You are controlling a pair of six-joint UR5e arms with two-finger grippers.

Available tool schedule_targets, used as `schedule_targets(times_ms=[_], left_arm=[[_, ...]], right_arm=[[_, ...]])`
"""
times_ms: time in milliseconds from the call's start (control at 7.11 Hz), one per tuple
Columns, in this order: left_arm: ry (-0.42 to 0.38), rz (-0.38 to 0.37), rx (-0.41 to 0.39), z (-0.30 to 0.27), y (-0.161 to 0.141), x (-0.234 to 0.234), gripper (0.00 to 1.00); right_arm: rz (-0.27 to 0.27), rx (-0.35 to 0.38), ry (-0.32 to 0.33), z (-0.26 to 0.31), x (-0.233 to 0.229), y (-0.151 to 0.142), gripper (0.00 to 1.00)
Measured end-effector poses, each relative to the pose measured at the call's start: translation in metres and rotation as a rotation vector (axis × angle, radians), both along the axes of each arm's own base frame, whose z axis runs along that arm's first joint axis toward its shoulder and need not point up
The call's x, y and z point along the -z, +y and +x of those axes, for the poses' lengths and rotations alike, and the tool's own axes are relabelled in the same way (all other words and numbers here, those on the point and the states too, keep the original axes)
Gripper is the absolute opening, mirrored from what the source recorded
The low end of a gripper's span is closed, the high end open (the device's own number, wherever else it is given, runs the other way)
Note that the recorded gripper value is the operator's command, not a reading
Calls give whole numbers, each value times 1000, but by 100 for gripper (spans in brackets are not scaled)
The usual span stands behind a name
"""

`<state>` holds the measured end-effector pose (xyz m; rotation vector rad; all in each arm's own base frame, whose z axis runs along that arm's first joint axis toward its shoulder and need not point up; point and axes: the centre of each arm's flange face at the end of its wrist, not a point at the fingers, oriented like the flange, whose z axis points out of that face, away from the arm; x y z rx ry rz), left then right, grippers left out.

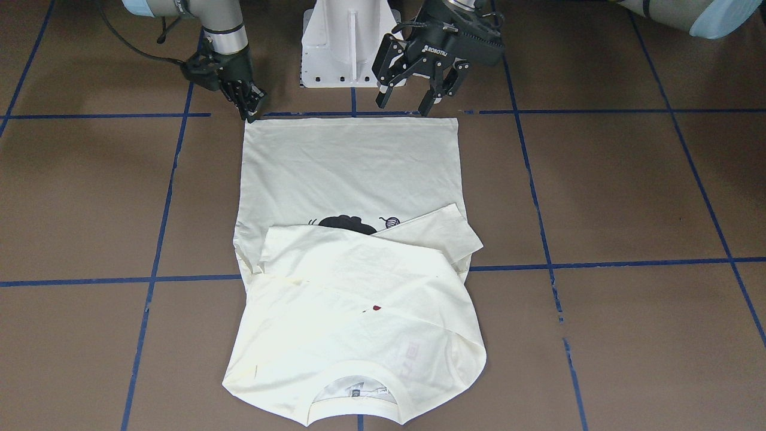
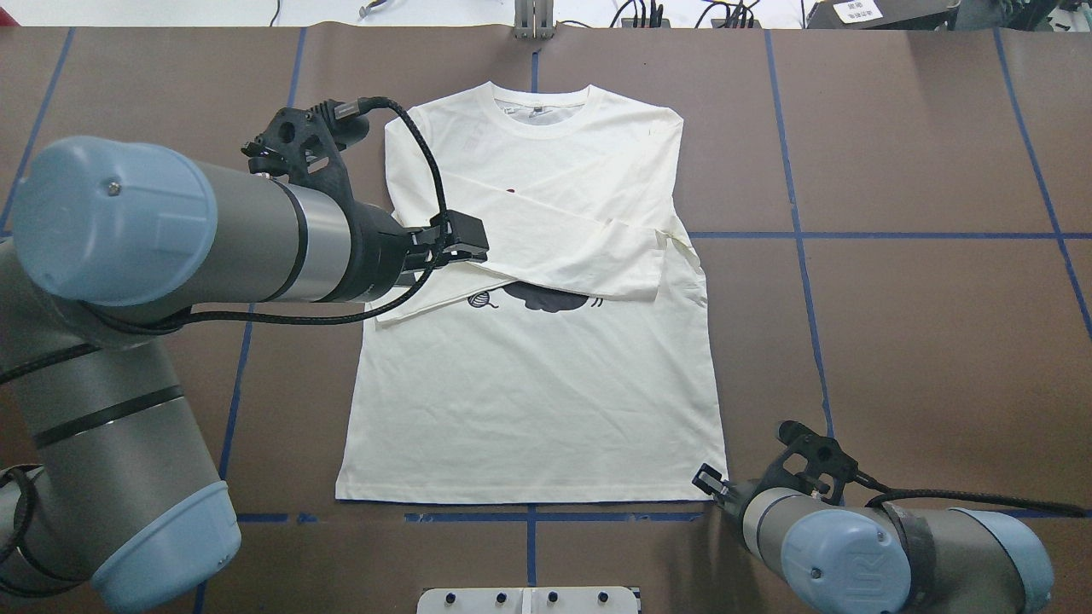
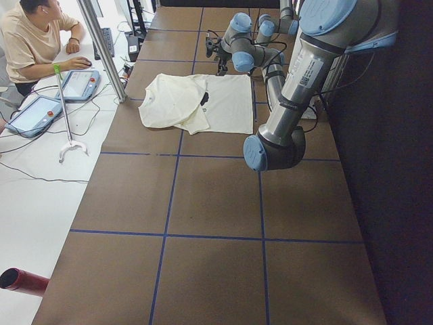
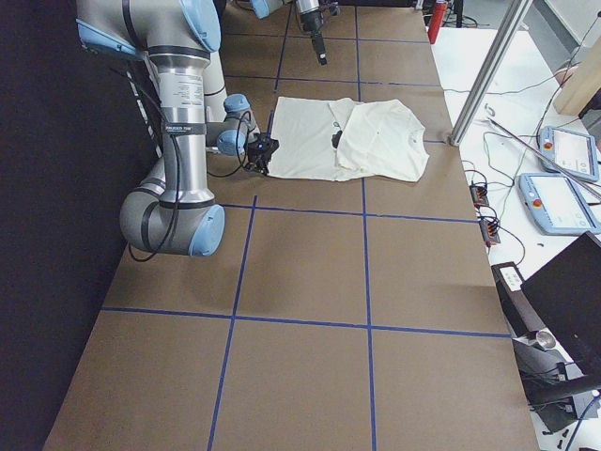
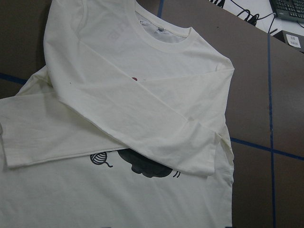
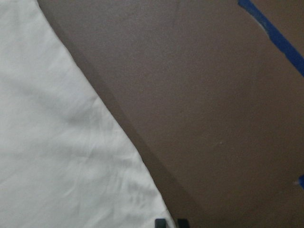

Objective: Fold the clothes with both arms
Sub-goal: 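Release the sleeve with the left gripper while right gripper moves to hem, then lower both grippers to the hem corners nearest the robot and grasp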

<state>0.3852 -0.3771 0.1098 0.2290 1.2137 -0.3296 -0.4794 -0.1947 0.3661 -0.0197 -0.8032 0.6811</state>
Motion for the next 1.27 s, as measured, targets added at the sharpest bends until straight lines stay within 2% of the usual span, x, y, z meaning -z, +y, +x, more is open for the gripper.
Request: schedule_targets(times_ms=[422,984,1265], left_arm=[[-33,-44,-37,18,16,-26,85],[-111,-221,-102,39,78,-100,84],[-125,-300,-112,54,99,-114,84]], right_arm=[[-1,1,-27,10,12,0,0],[-4,18,-95,30,44,1,0],[-10,18,-116,39,53,-2,0]])
